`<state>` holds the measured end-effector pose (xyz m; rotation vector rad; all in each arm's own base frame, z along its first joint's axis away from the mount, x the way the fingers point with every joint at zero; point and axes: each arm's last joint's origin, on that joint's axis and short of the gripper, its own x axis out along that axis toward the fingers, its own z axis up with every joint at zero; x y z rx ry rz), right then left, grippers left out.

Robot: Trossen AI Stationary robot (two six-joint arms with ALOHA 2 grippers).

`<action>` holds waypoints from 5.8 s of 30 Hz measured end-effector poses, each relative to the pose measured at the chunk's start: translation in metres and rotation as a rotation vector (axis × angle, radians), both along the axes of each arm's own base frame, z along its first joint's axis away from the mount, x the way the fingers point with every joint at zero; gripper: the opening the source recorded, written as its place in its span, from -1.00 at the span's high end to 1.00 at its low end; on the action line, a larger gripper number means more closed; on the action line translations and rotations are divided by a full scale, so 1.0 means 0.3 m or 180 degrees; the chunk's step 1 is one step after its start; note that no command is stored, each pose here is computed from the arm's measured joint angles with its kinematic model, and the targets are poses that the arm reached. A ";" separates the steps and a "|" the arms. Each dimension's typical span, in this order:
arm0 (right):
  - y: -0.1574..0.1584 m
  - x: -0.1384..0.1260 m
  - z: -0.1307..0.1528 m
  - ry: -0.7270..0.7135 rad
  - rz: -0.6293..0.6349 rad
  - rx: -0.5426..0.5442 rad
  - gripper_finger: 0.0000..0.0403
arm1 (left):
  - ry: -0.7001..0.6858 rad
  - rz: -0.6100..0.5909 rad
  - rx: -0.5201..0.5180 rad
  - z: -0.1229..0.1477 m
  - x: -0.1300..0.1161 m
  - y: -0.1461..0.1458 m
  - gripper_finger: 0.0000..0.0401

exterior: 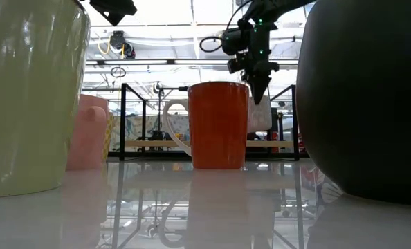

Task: Place coffee mugs
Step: Put the gray mug on the shelf, then put the yellow mug on the shelf

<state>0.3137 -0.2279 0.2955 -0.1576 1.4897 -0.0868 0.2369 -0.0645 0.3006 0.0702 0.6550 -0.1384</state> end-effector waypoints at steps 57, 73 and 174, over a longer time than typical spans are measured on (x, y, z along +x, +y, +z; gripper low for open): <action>0.264 -0.120 0.299 -0.1432 -0.0731 -0.0358 0.19 | 0.0014 0.0063 -0.0093 0.000 -0.001 -0.004 0.99; 0.761 -0.157 0.200 -0.2971 0.0153 0.0229 0.20 | 0.0047 -0.0142 -0.0227 0.000 -0.020 -0.063 0.99; 0.956 -0.222 -0.147 -0.3255 0.0779 0.0086 0.20 | 0.2804 0.2813 0.0403 -0.322 0.004 0.353 0.21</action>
